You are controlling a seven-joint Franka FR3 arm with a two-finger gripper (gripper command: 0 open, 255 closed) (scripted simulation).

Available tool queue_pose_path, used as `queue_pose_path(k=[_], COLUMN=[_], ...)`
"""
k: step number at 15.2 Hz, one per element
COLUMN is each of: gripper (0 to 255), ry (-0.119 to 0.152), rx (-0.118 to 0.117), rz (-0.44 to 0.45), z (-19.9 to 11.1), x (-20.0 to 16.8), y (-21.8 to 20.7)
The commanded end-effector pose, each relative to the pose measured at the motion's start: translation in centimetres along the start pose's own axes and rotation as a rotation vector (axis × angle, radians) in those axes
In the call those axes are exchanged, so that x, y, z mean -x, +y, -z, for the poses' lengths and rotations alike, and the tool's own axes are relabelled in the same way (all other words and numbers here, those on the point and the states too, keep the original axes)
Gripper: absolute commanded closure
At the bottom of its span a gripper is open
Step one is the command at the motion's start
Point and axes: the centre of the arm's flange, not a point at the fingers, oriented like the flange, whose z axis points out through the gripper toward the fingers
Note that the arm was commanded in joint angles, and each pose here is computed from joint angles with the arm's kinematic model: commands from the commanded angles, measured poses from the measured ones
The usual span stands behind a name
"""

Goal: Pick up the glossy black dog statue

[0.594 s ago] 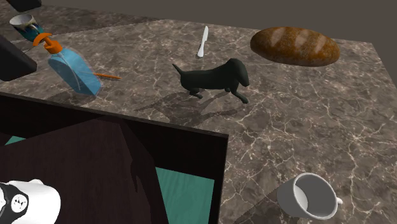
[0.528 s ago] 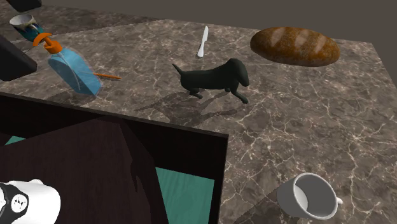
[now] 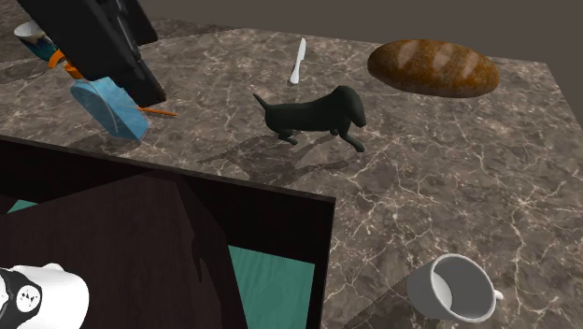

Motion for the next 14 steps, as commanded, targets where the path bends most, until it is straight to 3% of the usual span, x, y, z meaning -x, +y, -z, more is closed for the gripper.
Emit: queue_pose_path(k=[1, 14], gripper=[0, 0], ry=[-0.005, -0.044], rx=[0.011, 0.088], rz=[-0.019, -0.132], z=[-2.1, -14.8], x=[-1.2, -8.5], y=[-1.8, -12.4])
